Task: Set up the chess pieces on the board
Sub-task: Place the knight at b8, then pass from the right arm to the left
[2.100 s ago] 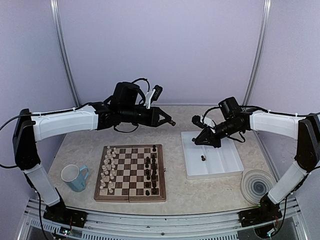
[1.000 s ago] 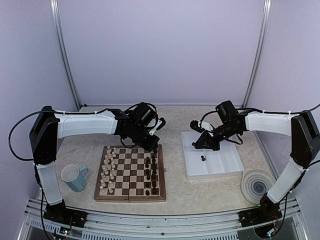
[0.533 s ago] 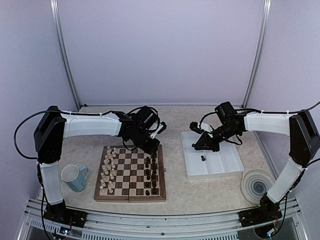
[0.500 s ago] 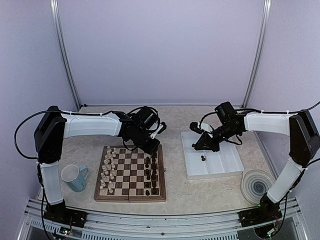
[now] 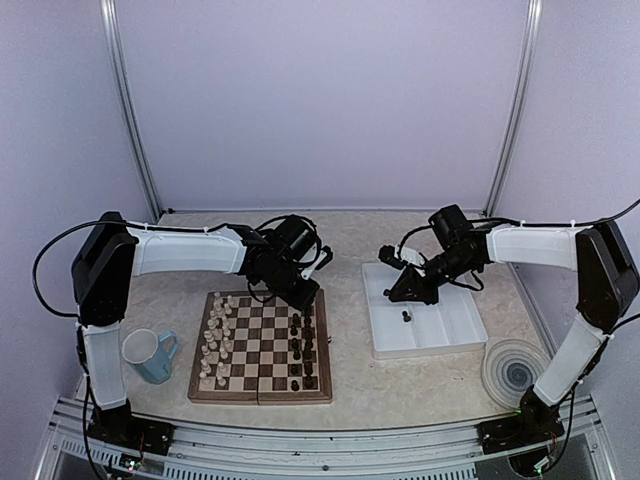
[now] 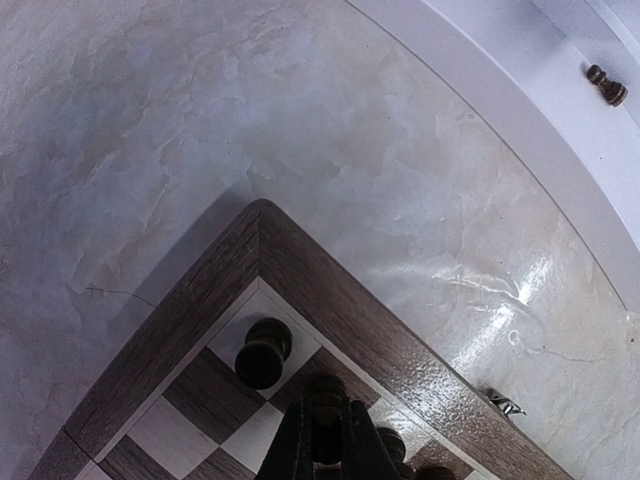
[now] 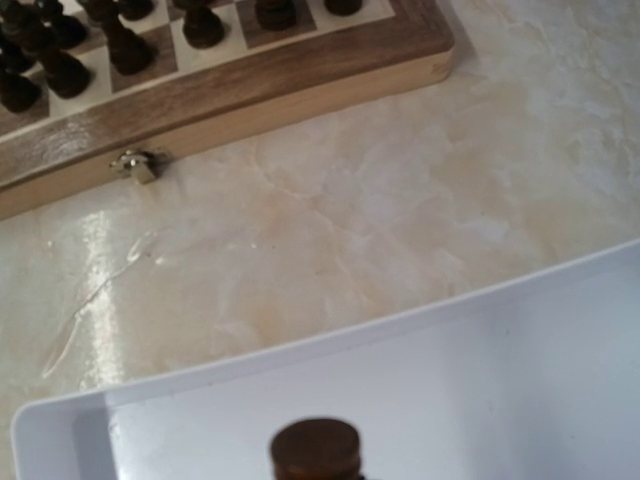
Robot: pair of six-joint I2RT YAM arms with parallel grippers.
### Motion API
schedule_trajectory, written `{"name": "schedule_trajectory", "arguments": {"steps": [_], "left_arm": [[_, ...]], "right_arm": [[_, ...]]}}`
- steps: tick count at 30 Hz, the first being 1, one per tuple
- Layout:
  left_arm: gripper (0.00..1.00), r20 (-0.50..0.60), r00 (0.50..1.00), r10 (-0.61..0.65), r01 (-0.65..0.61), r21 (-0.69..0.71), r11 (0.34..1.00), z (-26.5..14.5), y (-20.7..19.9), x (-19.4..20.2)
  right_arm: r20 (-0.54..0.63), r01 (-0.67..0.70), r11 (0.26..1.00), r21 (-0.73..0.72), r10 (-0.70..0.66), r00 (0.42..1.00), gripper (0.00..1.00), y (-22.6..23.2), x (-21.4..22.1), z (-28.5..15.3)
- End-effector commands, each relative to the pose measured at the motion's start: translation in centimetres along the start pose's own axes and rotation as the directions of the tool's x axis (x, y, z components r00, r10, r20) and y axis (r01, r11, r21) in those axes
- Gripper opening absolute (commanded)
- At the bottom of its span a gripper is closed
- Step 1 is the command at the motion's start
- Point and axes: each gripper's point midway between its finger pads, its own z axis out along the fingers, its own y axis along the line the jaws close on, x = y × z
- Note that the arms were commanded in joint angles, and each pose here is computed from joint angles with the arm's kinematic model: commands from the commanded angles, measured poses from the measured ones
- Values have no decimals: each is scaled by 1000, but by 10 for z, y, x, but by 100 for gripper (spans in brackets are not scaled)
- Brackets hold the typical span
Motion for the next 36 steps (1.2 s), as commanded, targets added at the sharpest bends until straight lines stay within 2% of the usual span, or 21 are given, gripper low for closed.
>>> {"name": "schedule_trajectory", "arguments": {"steps": [1,6,12,17,19,20,23,26,32,36], "left_arm": [[13,2,1000,13,-13,-24,1000,2,2,-4],[19,12,1000,12,-11,-18,1000,-2,0,-7],[23,50,999,7,-7,0,1000,-15,-3,-17],[29,107,994,5,-3,-18,1000,-41,0,-36],[31,164,986,0,4,-21,1000,-58,1,-50],[34,207,978,-9,9,3,1000,-68,-3,-59],[40,361,927,-103,35,191,981,-101,-31,-90],[43,441,873,-206,59,326,944,-122,-48,-109],[44,460,816,-351,82,509,857,-127,-68,-122],[42,425,824,-374,76,571,817,-122,-80,-121]], "right_arm": [[-13,-13,1000,-18,12,1000,8,0,5,3],[-12,-15,1000,-21,15,1000,8,1,4,3],[-10,-19,999,-29,18,1000,8,2,3,4],[3,-2,999,-34,2,1000,8,6,-6,1],[4,15,999,-29,-15,1000,8,8,-12,0],[5,26,999,-27,-26,1000,8,8,-16,-2],[5,65,998,-27,-65,998,9,14,-32,-4],[8,119,993,-11,-119,993,9,17,-55,-10],[-1,215,977,5,-215,977,9,33,-87,-17],[-22,262,965,23,-261,965,9,41,-98,-15]]}}
